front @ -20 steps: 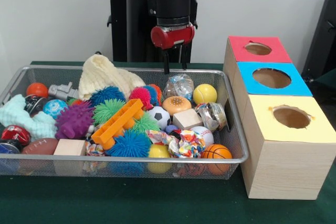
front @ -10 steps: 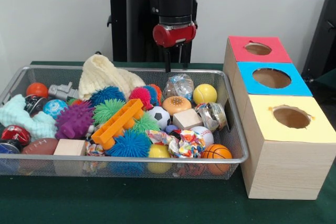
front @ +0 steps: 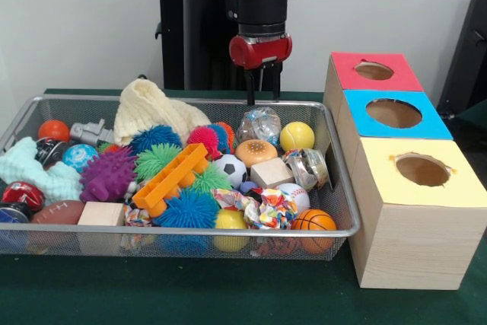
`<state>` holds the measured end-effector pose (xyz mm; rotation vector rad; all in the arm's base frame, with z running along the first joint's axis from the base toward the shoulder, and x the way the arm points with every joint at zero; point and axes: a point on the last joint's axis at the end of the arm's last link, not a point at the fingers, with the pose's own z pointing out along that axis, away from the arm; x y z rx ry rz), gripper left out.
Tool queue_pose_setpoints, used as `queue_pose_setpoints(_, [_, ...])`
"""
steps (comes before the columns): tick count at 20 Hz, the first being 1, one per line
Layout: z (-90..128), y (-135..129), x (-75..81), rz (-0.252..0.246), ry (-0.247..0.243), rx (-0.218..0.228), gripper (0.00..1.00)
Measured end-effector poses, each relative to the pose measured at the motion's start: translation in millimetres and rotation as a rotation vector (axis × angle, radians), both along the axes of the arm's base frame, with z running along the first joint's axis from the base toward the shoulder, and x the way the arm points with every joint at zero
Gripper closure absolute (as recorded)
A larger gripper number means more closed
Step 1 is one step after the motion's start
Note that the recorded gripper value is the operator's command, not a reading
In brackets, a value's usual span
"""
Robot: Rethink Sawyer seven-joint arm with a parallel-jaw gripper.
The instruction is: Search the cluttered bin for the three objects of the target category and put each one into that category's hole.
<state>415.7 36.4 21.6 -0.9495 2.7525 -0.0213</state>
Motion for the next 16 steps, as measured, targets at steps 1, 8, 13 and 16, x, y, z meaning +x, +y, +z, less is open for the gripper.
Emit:
queue_pose_setpoints(1, [0.1, 0.4, 1.1, -0.009, 0.000, 0.003, 0.00])
queue_pose_setpoints(8, [-0.9, -6.6, 7.0, -0.044, -0.004, 0.023, 0.00])
queue_pose_setpoints(13, [-7.0, -15.0, 11.7, -0.075, -0.002, 0.045, 0.00])
queue_pose_setpoints(16, [-10.8, -15.4, 14.2, -0.078, -0.001, 0.050, 0.00])
